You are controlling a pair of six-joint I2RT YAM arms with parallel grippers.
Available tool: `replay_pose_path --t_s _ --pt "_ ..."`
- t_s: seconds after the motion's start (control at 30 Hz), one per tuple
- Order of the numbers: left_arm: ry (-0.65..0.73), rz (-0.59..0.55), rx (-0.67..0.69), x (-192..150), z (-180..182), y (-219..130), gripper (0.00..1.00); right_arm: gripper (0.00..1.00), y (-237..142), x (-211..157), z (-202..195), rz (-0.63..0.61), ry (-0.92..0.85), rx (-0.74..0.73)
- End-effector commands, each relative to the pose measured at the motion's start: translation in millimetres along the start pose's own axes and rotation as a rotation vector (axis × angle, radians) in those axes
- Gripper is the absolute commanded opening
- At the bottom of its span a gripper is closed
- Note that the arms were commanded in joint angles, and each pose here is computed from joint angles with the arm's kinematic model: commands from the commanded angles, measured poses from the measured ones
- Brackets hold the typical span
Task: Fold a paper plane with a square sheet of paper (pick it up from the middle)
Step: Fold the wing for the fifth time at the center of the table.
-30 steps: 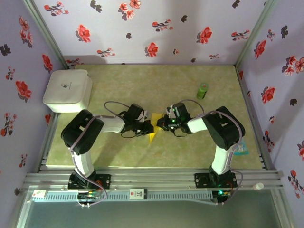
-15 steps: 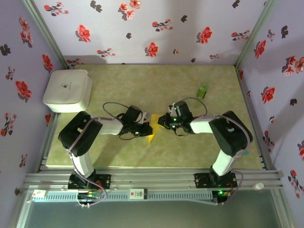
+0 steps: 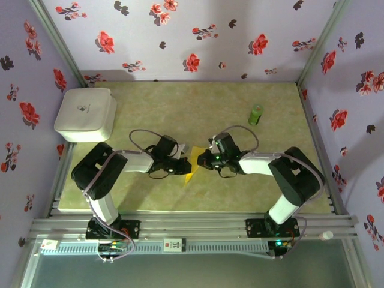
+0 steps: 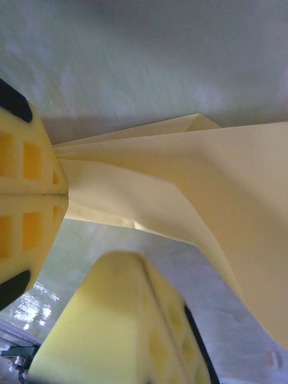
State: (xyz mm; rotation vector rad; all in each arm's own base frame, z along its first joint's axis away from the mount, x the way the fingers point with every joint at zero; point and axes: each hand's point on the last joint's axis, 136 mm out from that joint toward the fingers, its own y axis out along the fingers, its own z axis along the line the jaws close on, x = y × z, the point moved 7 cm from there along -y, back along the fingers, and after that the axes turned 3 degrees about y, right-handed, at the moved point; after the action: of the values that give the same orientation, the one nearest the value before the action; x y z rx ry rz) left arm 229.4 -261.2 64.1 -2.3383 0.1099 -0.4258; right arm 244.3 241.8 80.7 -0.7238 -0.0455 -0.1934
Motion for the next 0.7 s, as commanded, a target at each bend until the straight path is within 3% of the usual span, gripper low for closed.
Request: replay_pose_path --t_s 0.0,0.37,0.67 --pt "-0.094 0.186 0.132 -48.5 31.4 4.3 0.0 0.04 5.3 10.6 6.2 -0.027 -0.041 -0.006" --pt "-0.1 0.191 0.136 -49.5 32.8 4.9 0.0 0.03 15.3 15.6 -2.2 -0.016 -0.028 -0.03" --pt "-0.09 0.214 0.147 -51.1 35.2 6.3 0.0 0.03 4.9 41.2 -27.8 -0.079 0.044 -0.077"
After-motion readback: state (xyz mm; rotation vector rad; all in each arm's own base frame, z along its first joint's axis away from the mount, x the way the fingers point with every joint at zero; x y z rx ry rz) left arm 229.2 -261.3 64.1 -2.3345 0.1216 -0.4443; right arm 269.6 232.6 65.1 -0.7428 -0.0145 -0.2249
